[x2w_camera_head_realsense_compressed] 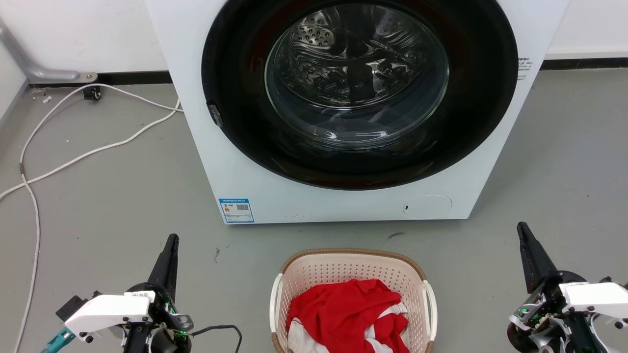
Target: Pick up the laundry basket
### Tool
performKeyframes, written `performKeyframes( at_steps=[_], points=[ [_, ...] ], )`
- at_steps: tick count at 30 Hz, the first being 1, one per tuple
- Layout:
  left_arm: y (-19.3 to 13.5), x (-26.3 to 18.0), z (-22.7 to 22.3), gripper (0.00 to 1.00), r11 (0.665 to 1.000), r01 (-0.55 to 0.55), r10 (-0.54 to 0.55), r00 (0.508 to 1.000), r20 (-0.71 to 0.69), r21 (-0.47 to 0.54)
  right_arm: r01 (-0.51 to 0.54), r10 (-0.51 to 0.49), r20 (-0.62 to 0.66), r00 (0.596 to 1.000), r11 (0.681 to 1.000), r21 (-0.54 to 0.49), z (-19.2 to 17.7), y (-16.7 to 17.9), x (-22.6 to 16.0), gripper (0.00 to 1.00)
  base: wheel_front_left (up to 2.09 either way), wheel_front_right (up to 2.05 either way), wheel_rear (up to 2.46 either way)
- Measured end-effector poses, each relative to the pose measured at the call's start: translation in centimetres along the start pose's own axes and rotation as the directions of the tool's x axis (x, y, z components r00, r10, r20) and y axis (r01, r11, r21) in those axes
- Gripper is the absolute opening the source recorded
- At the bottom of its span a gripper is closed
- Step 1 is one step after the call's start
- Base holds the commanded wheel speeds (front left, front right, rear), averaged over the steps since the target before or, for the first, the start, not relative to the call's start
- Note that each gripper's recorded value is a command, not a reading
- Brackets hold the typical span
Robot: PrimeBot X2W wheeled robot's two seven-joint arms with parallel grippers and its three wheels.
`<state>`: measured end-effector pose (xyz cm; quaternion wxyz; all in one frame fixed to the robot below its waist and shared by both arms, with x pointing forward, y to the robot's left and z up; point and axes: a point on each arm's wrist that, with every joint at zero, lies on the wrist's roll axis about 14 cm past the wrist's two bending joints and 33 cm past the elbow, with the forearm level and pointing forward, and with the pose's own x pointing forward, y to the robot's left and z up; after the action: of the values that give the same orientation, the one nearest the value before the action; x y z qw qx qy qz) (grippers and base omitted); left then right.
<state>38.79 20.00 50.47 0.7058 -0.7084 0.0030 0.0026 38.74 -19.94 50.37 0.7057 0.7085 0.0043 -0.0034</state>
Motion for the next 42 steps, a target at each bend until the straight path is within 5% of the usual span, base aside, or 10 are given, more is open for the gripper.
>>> performKeyframes(
  at_steps=[21, 22, 32, 42],
  points=[
    [0.0, 0.0, 0.0, 0.00, 1.000, 0.000, 0.000, 1.000, 0.000, 0.000, 0.000, 0.000, 0.000, 1.000, 1.000, 0.000, 0.0, 0.0, 0.0, 0.00, 0.00, 0.00, 0.00],
    [0.0, 0.0, 0.0, 1.00, 1.000, 0.000, 0.000, 1.000, 0.000, 0.000, 0.000, 0.000, 0.000, 1.000, 1.000, 0.000, 0.0, 0.0, 0.0, 1.00, 0.00, 0.00, 0.00],
    [2.0, -1.0, 0.1, 1.00, 0.998, -0.059, 0.059, 0.998, 0.021, 0.018, 0.075, -0.075, 0.019, 0.997, 0.997, -0.023, 0.1, -2.5, -1.1, 1.00, 0.00, 0.00, 0.00],
    [1.0, -0.7, 0.4, 1.00, 0.977, -0.045, 0.037, 0.998, 0.045, 0.208, 0.039, -0.036, 0.019, 0.999, 0.968, -0.248, -0.3, -1.0, -0.7, 1.00, 0.00, 0.00, 0.00]
  ],
)
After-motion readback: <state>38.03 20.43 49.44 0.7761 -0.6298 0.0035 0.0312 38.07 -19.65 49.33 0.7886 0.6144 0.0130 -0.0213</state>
